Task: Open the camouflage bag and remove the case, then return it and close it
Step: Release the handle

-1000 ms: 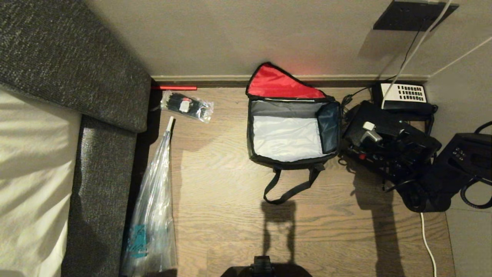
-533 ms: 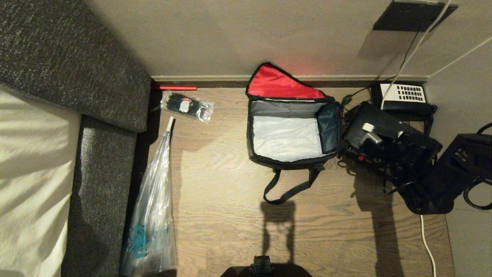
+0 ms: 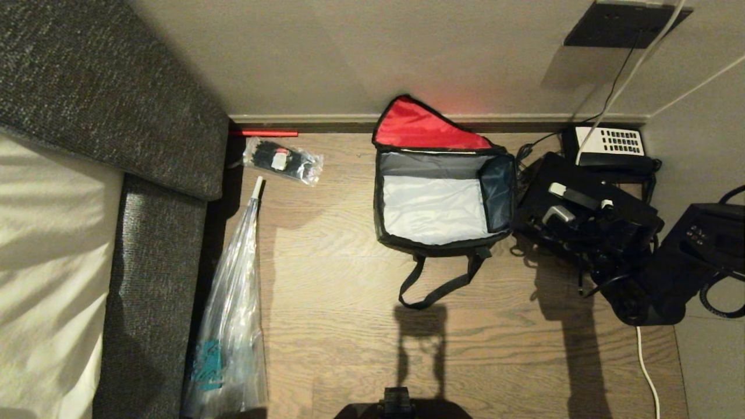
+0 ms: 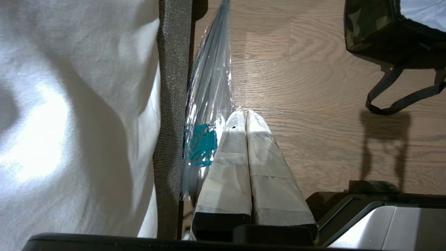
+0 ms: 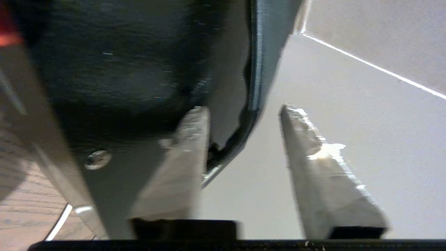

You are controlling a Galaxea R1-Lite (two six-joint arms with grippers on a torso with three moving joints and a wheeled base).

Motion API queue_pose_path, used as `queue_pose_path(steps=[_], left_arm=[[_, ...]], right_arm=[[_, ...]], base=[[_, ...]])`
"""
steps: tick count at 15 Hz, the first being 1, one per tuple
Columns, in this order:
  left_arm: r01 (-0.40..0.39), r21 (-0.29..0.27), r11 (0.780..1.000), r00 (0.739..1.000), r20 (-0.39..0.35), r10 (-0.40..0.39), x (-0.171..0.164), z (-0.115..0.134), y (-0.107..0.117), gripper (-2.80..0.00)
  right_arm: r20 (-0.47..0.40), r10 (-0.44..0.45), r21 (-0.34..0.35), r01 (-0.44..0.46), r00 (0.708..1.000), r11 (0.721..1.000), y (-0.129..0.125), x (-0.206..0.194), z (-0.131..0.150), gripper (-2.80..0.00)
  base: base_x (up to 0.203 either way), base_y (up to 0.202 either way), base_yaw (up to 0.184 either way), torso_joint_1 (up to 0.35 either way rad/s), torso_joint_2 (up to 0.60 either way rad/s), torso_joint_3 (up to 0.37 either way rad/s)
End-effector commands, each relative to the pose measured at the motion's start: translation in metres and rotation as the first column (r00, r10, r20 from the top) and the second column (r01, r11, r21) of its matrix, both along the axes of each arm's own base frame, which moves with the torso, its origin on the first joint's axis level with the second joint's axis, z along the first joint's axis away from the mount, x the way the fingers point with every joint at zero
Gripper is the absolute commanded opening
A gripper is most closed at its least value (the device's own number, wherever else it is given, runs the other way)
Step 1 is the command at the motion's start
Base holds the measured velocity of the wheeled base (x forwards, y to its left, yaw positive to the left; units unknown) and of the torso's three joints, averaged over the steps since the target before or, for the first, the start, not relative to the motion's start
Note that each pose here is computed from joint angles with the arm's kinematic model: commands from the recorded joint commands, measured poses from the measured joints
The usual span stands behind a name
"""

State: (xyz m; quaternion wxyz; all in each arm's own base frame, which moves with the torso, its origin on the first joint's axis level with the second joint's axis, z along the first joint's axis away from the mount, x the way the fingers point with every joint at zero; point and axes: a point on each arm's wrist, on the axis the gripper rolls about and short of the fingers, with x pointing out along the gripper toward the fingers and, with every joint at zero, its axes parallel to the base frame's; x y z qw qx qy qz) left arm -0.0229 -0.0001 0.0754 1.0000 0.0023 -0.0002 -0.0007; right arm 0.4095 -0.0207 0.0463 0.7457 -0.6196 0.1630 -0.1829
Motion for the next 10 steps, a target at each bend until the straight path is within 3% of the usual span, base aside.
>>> queue_pose_path(steps=[1, 9, 10], left_arm=[[0.0, 0.0, 1.0, 1.0, -0.005, 0.0, 0.0, -0.001, 0.0, -2.8], [0.0, 0.0, 1.0, 1.0, -0.004, 0.0, 0.0, -0.001, 0.0, -2.8], [0.0, 0.0, 1.0, 1.0, -0.005, 0.0, 0.0, -0.001, 0.0, -2.8]], right_arm=[[0.0, -0.002, -0.007, 0.002, 1.0, 1.0, 0.0, -0.001, 0.001, 0.0], [0.029, 0.058, -0.001, -0.058, 0.998, 0.998, 0.02, -0.038, 0.045, 0.0], [0.042, 0.062, 0.002, -0.062, 0.997, 0.998, 0.022, -0.043, 0.054, -2.8]], base=[[0.0, 0.0, 0.0, 0.0, 0.0, 0.0], [0.0, 0.0, 0.0, 0.0, 0.0, 0.0], [0.0, 0.0, 0.0, 0.0, 0.0, 0.0]])
